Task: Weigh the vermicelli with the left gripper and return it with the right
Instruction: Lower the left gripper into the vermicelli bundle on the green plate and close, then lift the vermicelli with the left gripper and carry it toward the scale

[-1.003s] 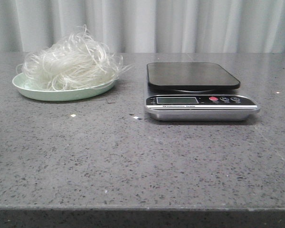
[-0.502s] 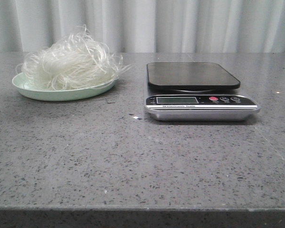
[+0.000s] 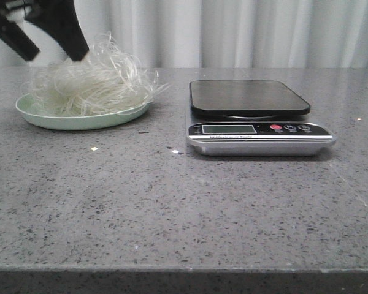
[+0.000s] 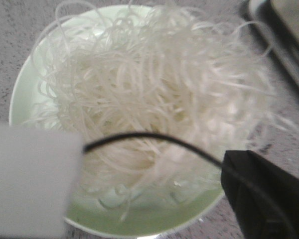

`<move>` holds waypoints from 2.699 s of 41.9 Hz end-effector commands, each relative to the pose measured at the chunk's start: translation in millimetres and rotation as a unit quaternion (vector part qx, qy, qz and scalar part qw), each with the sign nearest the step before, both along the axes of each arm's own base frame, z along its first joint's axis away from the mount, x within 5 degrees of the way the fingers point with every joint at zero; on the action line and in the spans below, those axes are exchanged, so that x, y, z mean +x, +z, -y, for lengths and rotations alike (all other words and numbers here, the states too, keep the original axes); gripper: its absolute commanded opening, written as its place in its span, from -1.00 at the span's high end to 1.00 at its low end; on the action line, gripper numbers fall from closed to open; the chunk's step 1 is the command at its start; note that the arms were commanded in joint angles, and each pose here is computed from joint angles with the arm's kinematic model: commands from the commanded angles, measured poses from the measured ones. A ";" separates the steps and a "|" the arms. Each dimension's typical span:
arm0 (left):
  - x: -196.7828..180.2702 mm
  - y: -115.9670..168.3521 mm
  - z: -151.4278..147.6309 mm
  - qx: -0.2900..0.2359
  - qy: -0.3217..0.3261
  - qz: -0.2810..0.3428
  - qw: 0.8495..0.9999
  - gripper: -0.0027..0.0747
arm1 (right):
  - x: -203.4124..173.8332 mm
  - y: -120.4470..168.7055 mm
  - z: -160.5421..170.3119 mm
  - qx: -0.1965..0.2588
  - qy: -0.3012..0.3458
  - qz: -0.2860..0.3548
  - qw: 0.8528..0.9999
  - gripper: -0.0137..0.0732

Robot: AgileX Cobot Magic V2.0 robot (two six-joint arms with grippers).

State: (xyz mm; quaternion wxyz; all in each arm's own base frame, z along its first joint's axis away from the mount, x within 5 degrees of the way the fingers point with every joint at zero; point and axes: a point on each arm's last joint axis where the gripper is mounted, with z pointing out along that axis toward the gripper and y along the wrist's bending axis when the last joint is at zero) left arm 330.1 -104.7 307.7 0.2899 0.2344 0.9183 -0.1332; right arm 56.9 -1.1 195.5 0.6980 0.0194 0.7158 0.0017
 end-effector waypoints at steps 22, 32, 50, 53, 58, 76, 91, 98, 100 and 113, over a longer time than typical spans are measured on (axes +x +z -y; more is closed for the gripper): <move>30.3 -26.1 11.2 -0.022 0.017 0.004 1.000 -0.74 | -1.9 10.6 0.9 -0.004 -0.007 0.050 0.999 0.34; 30.2 -26.1 11.3 -0.023 0.017 0.004 1.000 -0.07 | -1.9 10.6 0.9 -0.004 -0.007 0.050 0.999 0.34; 28.0 -13.8 12.3 -0.023 0.005 -0.001 1.000 0.56 | -1.9 10.6 0.9 -0.004 -0.007 0.050 0.999 0.34; 25.7 -2.1 12.0 -0.026 0.002 0.011 1.000 0.56 | -1.9 10.6 0.9 -0.004 -0.007 0.050 0.999 0.34; 17.0 24.1 9.9 -0.036 0.001 0.047 0.998 0.56 | -1.9 10.6 0.9 -0.004 -0.007 0.050 0.999 0.34; -31.6 132.5 16.3 -0.123 -0.022 0.186 0.975 0.56 | -1.9 10.7 0.9 -0.004 -0.007 0.050 0.999 0.34; -59.6 155.4 91.9 -0.185 -0.108 0.255 0.943 0.56 | -1.9 10.7 0.9 -0.004 -0.007 0.050 0.999 0.34; -52.8 129.3 126.9 -0.179 -0.138 0.224 0.948 0.56 | -1.9 10.7 0.9 -0.004 -0.007 0.050 0.999 0.34; -48.8 120.2 134.0 -0.175 -0.142 0.213 0.951 0.56 | -1.9 10.7 0.9 -0.004 -0.007 0.050 0.999 0.34; -21.6 63.7 162.0 -0.139 -0.152 0.146 0.968 0.56 | -1.9 10.7 0.9 -0.004 -0.007 0.050 0.999 0.34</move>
